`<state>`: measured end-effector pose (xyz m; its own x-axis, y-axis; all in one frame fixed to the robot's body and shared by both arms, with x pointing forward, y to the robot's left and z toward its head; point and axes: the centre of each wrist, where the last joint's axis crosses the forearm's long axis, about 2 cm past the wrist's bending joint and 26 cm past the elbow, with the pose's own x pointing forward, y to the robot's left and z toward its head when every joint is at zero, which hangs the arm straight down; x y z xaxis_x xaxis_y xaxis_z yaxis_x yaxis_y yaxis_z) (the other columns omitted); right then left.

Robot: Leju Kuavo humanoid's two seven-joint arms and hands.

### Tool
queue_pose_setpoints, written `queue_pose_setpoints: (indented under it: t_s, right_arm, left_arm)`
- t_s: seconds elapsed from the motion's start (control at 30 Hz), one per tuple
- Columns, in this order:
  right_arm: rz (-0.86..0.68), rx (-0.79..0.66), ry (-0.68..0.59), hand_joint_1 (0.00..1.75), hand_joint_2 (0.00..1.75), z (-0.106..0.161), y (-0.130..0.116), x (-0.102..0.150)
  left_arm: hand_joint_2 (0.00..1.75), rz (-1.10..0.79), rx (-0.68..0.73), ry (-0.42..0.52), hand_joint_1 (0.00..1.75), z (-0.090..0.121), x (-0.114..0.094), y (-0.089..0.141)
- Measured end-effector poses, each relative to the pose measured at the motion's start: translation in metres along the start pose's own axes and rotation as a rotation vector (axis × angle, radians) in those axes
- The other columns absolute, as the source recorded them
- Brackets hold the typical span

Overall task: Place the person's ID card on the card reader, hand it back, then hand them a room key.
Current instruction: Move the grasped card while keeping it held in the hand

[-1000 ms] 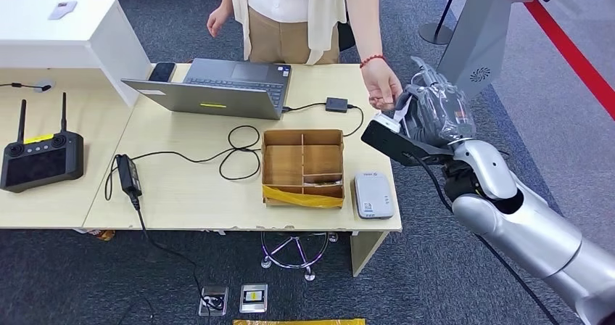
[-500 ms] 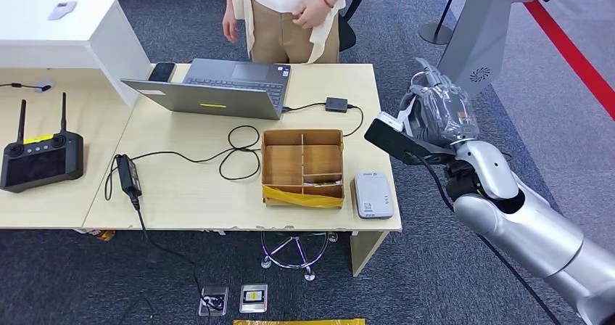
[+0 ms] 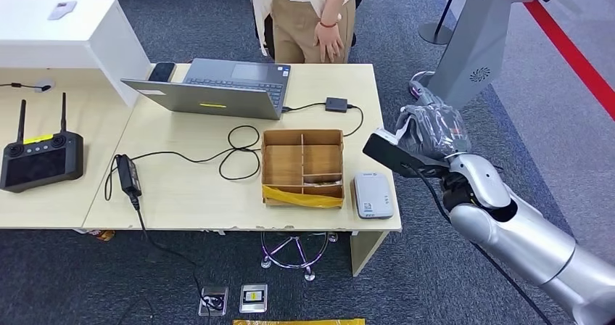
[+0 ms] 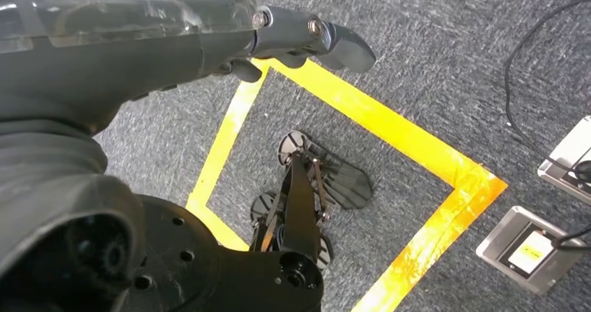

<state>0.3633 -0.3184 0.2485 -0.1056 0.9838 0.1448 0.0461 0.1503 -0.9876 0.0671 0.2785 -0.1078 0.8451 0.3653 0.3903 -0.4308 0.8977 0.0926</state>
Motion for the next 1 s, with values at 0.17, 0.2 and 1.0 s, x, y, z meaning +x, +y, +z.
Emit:
queue_pose_setpoints:
  t_s: [0.17,0.2,1.0]
  right_arm:
    - [0.0,0.064,0.026,1.75,1.75,0.009,0.021,-0.009]
    - [0.0,0.074,0.03,1.75,1.75,0.011,0.024,-0.011]
    - [-0.002,0.191,0.061,1.75,1.75,0.024,0.052,-0.022]
  left_arm:
    - [0.0,-0.018,-0.002,0.006,0.0,-0.001,0.003,-0.001]
    - [0.0,-0.02,-0.002,0.007,0.0,-0.001,0.003,-0.001]
    - [0.0,-0.05,-0.009,0.021,0.0,-0.003,0.009,0.001]
